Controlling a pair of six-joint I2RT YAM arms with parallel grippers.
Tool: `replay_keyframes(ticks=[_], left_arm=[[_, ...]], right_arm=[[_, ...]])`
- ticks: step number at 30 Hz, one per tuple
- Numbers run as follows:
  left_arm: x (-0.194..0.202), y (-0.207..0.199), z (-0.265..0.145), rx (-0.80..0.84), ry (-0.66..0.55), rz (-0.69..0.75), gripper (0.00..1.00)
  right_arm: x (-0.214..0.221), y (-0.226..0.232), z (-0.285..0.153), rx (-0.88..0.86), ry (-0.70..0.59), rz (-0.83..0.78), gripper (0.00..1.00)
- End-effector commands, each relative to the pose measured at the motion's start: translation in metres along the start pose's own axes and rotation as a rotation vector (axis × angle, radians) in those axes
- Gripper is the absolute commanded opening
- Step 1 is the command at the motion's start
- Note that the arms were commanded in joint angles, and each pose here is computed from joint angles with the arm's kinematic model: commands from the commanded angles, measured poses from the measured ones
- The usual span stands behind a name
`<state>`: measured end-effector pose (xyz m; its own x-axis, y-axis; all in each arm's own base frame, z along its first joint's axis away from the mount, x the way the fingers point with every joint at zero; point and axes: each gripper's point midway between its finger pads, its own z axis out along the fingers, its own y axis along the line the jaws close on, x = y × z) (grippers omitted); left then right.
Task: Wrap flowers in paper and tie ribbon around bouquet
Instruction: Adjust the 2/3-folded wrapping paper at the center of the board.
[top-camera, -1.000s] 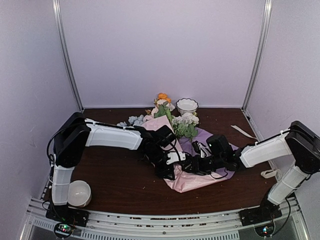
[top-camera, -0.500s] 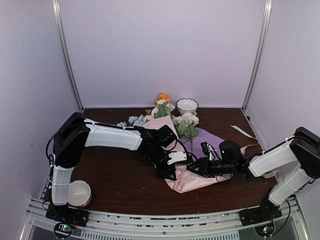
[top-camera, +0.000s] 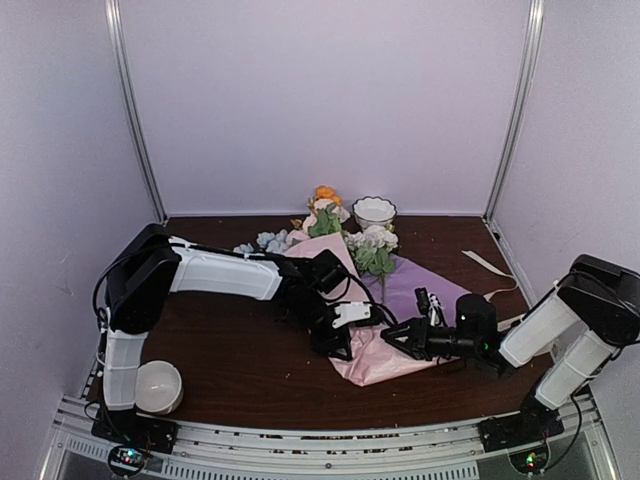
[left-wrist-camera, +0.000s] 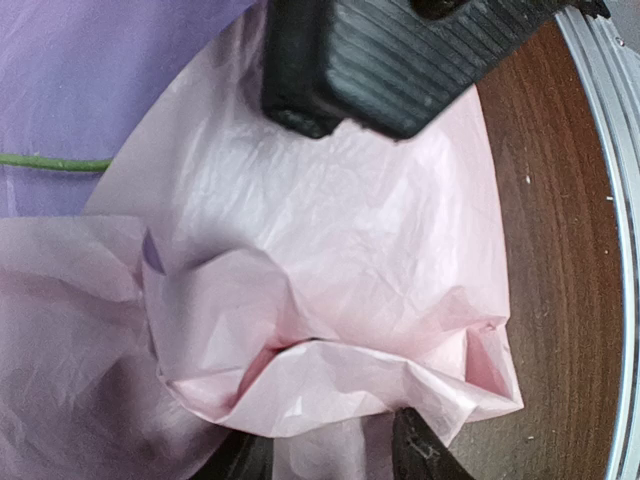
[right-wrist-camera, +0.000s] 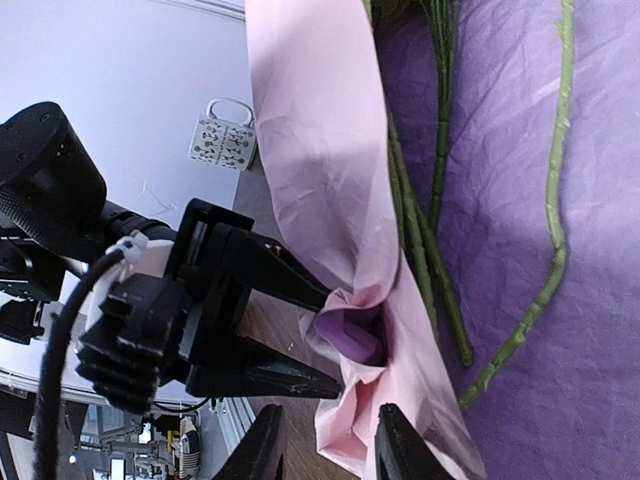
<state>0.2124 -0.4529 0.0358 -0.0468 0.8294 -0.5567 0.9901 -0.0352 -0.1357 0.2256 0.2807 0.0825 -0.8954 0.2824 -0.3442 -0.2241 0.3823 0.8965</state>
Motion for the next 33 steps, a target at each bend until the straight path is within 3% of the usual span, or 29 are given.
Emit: replay_keyframes(ticks=[1, 18, 22, 27, 33], left_arm=[[-0.015, 0.000, -0.015, 0.022, -0.084, 0.004, 0.44], [-0.016, 0.002, -0.018, 0.041, -0.107, -0.009, 0.45], [-0.015, 0.002, -0.018, 0.042, -0.107, -0.011, 0.45], [-0.015, 0.004, -0.019, 0.040, -0.108, -0.018, 0.45], [-0.026, 0.011, -0.048, 0.037, -0.205, -0.042, 0.47]], right_arm=[[-0.007, -0.001, -0.002, -0.011, -0.048, -0.011, 0.31], [-0.013, 0.000, 0.037, 0.047, 0.020, -0.069, 0.31], [-0.011, -0.002, 0.040, 0.062, 0.040, -0.072, 0.21], [-0.005, -0.001, 0.039, 0.058, 0.073, -0.067, 0.00], [0.008, -0.017, 0.024, 0.168, 0.133, -0.108, 0.00]])
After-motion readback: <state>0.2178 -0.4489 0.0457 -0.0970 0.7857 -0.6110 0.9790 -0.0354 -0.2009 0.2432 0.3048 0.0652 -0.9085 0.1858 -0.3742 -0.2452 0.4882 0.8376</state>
